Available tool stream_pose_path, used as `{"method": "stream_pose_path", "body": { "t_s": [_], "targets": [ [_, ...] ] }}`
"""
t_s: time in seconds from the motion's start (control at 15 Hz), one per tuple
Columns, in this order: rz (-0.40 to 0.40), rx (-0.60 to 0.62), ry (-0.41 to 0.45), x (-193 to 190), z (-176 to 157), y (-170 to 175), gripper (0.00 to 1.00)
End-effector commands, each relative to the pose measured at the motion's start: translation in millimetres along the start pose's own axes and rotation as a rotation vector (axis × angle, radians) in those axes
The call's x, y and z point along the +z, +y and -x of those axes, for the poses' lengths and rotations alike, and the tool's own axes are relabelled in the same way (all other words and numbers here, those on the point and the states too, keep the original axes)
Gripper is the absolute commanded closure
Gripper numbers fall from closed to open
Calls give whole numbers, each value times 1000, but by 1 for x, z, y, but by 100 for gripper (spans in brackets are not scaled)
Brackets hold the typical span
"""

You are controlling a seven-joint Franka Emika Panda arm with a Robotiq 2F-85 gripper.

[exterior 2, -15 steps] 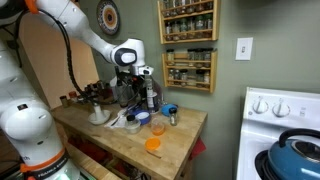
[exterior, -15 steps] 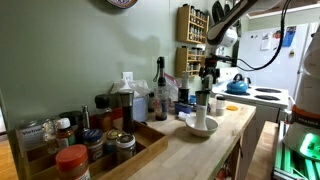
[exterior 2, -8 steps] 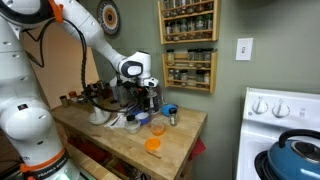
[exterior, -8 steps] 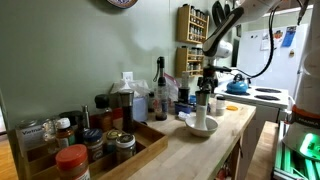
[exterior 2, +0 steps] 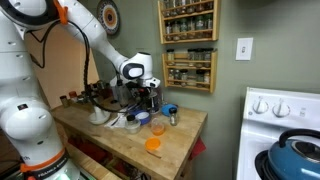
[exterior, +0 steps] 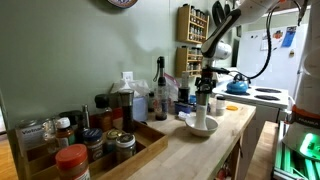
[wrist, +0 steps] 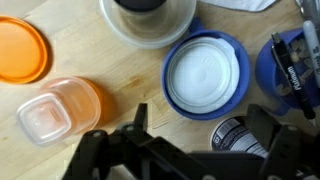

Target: Move the cup on the right to the condiment tray

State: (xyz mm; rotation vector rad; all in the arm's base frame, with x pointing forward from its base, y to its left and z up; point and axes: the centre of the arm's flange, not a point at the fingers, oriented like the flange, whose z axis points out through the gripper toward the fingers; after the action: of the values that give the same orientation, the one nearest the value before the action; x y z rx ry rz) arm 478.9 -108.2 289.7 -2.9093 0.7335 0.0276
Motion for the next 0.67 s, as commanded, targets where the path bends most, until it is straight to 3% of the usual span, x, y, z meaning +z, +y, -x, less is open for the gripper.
{"method": "stream_pose_path", "body": {
  "t_s": [0.0,0.13,0.2,0.27,0.6],
  "targets": [
    [33,35,35,31,-22,1,0],
    [62,42,32,43,-27,3,2],
    [73,38,19,49,-29,4,7],
    [96,26,-5,55,-30,5,22],
    [186,-27,-91,80,-39,10,62]
  ]
}}
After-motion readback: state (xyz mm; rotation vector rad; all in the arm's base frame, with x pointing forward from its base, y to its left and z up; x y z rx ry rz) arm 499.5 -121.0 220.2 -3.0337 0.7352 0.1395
